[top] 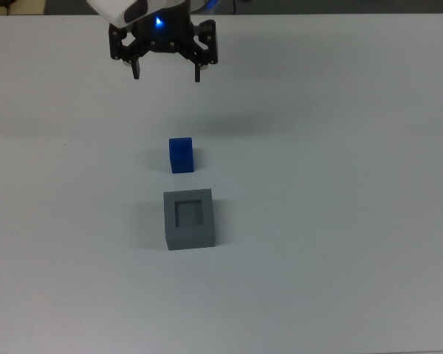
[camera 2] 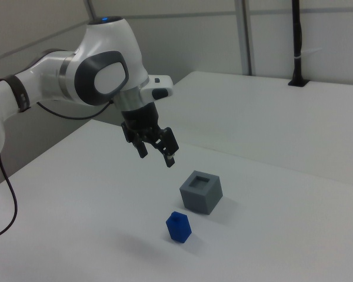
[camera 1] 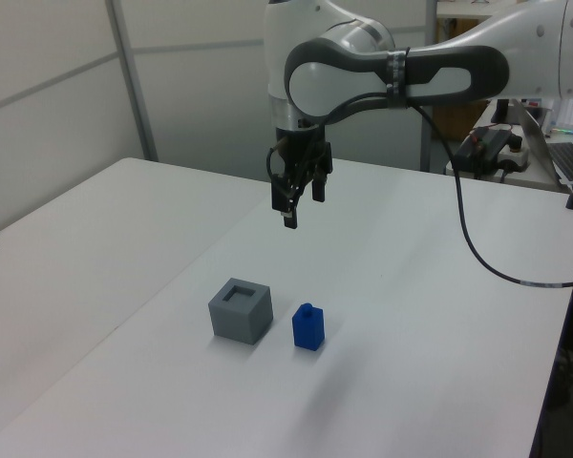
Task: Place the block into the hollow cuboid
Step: 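Lower the open gripper down onto the small blue block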
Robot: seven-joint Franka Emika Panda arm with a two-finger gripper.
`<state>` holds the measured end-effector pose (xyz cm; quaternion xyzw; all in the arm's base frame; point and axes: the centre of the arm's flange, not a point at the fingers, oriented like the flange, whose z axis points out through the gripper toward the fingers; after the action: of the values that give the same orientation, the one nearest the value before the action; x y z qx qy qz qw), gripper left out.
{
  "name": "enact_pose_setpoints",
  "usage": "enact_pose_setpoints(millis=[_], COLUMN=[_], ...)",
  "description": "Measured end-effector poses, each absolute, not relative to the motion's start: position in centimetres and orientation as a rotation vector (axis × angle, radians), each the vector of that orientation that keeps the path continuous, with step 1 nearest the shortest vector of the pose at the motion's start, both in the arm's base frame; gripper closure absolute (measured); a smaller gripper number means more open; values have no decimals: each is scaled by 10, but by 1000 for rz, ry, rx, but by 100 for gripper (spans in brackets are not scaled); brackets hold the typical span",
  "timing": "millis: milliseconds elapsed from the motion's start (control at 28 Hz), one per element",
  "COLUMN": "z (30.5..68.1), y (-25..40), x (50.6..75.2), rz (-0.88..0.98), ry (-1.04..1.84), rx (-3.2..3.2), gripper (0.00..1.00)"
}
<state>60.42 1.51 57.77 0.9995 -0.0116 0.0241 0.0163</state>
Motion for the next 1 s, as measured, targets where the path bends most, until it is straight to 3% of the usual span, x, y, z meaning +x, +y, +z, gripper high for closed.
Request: enact_pose_setpoints(millis=[286,750,1000], z=[555,440,409], y=[20,23,22], x=[605,603,599], rz=[-15,-90,-114], ry=[16,40,40], rx=[3108,3106,3104], gripper=[0,0,0])
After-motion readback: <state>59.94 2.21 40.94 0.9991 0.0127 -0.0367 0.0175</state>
